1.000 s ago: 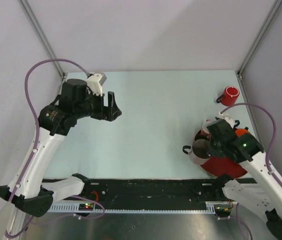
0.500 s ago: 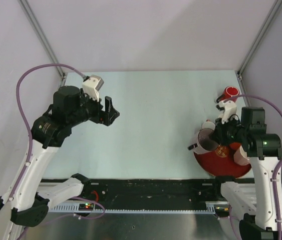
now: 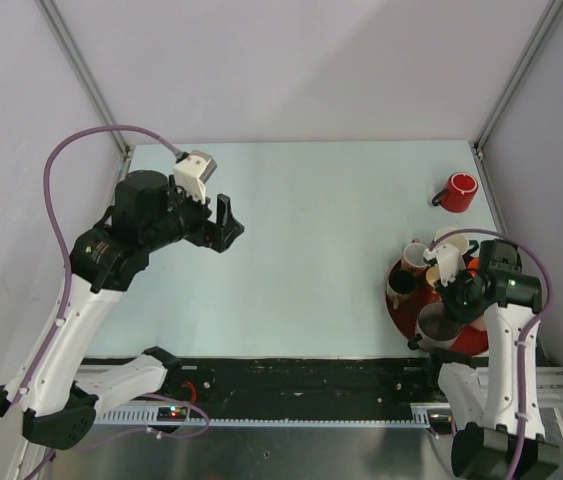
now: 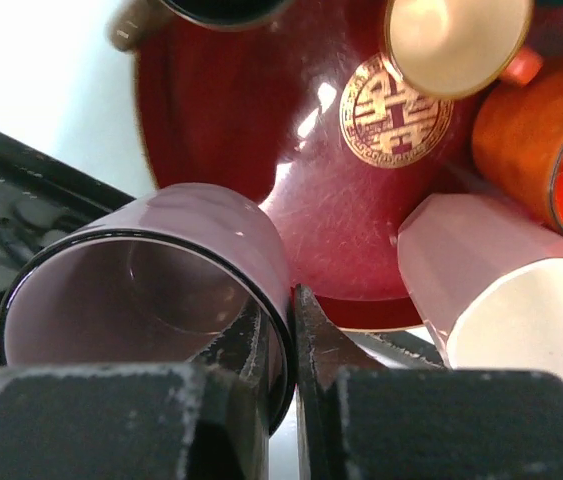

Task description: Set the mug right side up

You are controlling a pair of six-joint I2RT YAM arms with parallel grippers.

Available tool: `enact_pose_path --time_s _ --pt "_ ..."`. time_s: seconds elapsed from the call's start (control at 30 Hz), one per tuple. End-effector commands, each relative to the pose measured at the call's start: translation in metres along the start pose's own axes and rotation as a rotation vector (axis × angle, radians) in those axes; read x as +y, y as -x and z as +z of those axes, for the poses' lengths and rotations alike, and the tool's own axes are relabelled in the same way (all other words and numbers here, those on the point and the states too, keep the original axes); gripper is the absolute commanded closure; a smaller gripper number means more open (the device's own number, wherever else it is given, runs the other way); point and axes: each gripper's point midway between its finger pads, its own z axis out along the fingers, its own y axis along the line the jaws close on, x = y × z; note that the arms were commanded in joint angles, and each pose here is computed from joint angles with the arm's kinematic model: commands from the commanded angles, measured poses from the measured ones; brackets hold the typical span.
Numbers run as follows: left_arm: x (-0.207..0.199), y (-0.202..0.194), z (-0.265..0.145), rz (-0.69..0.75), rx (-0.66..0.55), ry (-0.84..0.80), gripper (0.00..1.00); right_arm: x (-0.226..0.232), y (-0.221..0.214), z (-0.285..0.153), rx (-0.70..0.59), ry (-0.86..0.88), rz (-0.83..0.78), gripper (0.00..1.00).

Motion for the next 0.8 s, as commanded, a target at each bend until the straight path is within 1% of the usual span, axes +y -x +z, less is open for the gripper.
enact_pose_path --time_s 0.0,0.13,0.3,0.5,0.67,0.77 --pt "0.002 0.01 -0.002 0.037 -0.047 0.013 0.15 -0.025 -0.012 0.026 0.004 -0.08 -0.034 1.0" --pt "0.005 0.007 0.0 0.04 -0.036 0.027 0.15 -0.035 -0.011 0.042 -0.05 -0.119 -0.053 1.0" --pt "0.013 0.008 0.007 0.062 -0.023 0.061 0.15 -0.042 -0.009 0.053 -0.072 -0.114 -0.07 1.0" --pt "0.018 0.013 0.011 0.061 -0.021 0.079 0.15 -0.055 -0.003 0.07 -0.107 -0.115 -0.035 1.0" --pt "0.025 0.013 0.013 0.06 -0.014 0.104 0.14 -0.064 0.013 0.078 -0.176 -0.11 -0.006 1.0" --pt "0.029 0.014 0.014 0.062 -0.013 0.118 0.14 -0.064 0.017 0.084 -0.189 -0.087 0.012 1.0"
